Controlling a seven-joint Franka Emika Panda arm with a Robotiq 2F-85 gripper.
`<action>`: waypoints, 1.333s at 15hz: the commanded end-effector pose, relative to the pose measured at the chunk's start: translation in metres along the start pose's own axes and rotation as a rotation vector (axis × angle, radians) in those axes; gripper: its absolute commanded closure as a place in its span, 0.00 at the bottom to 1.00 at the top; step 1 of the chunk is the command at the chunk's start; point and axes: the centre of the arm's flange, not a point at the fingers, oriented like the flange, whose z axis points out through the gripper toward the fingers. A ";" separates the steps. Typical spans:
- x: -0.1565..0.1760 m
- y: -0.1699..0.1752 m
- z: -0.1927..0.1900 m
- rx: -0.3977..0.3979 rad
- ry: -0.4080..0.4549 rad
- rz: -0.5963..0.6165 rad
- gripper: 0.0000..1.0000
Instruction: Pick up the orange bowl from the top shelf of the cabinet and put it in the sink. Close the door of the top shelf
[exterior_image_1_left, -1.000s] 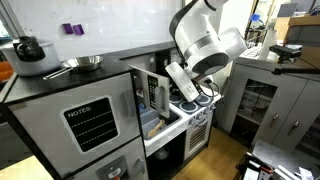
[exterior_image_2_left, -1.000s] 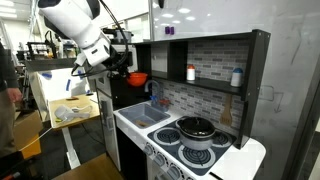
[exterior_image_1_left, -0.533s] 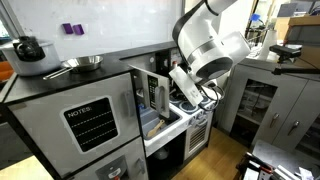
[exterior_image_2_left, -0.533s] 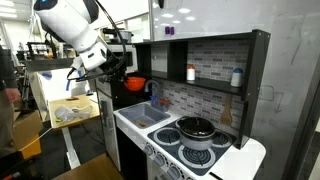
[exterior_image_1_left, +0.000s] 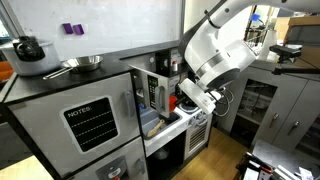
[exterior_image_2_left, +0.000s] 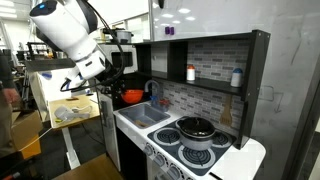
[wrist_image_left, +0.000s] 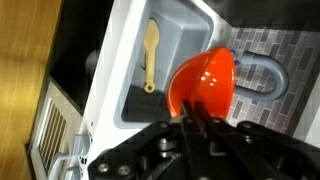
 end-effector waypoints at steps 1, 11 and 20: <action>0.019 -0.003 -0.009 -0.040 0.008 -0.109 0.98; 0.093 -0.026 -0.006 -0.115 0.048 -0.505 0.98; 0.102 -0.087 0.002 0.000 -0.047 -0.651 0.98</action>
